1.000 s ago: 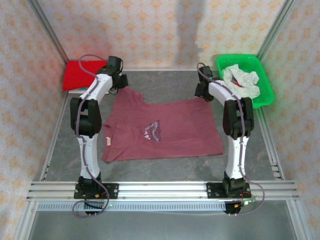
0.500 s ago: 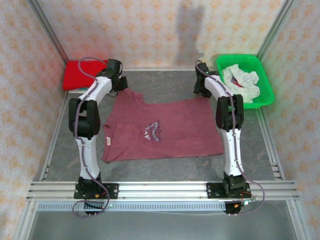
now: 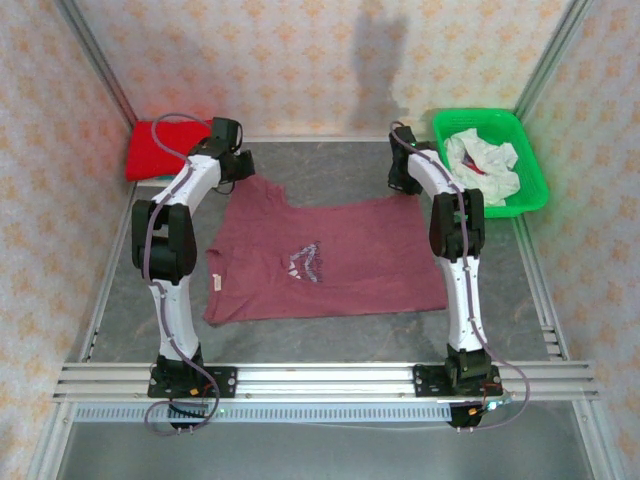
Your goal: Fold and stack the t-shirts
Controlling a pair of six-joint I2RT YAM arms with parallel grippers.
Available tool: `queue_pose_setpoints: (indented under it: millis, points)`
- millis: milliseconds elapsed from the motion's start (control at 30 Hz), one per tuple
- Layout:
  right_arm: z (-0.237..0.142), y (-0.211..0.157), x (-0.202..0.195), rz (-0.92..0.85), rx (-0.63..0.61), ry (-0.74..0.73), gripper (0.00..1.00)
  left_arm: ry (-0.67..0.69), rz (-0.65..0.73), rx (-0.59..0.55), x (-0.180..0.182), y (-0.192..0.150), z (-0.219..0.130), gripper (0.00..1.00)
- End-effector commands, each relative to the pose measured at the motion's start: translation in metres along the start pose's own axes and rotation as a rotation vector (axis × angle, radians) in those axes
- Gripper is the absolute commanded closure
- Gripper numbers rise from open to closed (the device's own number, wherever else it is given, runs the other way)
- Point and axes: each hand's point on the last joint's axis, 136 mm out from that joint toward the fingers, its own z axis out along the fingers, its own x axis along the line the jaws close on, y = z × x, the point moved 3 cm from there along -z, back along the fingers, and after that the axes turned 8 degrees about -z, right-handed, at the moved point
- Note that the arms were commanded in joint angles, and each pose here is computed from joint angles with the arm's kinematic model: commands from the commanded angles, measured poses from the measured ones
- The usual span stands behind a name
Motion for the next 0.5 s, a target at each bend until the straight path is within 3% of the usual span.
queue_pose_setpoints:
  millis: [0,133,467]
  points:
    - [-0.010,0.003,-0.010,0.017,-0.017,-0.030,0.91,0.005,-0.001,-0.049,-0.007,0.015,-0.009,1.00]
    - [-0.026,0.010,-0.013,0.033,-0.045,-0.025,0.99,0.024,0.003,-0.052,-0.007,0.024,-0.006,1.00]
    - [-0.041,0.030,-0.023,0.108,-0.106,0.035,1.00,-0.001,0.027,-0.046,-0.025,0.049,0.010,1.00]
